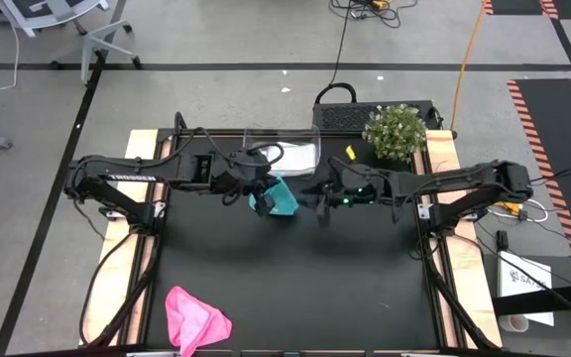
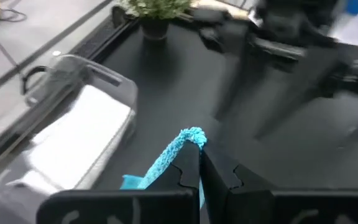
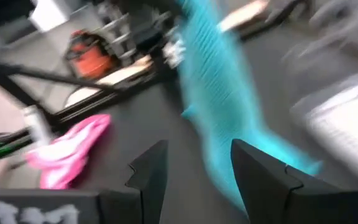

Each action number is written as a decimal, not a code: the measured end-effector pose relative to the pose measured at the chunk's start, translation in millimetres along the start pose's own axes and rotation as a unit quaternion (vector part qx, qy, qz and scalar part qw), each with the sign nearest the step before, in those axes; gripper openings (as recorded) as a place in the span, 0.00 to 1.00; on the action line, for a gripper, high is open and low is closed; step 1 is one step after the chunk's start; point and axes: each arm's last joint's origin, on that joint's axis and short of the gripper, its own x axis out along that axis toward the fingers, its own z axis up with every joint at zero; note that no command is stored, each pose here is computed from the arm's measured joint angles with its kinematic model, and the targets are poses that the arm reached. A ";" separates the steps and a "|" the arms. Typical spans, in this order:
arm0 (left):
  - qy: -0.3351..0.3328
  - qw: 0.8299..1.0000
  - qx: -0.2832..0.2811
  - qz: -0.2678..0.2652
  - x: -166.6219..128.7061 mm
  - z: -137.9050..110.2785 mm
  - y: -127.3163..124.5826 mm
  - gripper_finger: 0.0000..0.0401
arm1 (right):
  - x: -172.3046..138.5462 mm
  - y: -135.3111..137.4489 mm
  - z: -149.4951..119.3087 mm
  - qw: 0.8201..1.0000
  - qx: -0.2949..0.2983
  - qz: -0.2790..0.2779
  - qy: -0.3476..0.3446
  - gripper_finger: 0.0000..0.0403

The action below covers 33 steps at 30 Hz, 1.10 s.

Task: Fold microfiber towels
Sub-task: Fold the blue microfiber towel

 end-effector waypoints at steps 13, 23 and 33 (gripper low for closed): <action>-0.056 0.998 -0.018 -0.038 -0.9 11.7 -5.9 0.01 | 37.0 -6.2 -14.4 0.999 -0.050 -0.008 -0.014 0.41; -0.056 0.997 -0.027 -0.041 -0.9 11.7 -6.0 0.01 | 43.6 -5.1 -17.7 0.999 -0.020 0.038 -0.006 0.06; -0.057 0.998 -0.013 -0.015 -0.5 10.9 -3.7 0.09 | 42.2 1.0 -6.9 0.995 -0.013 0.083 -0.056 0.01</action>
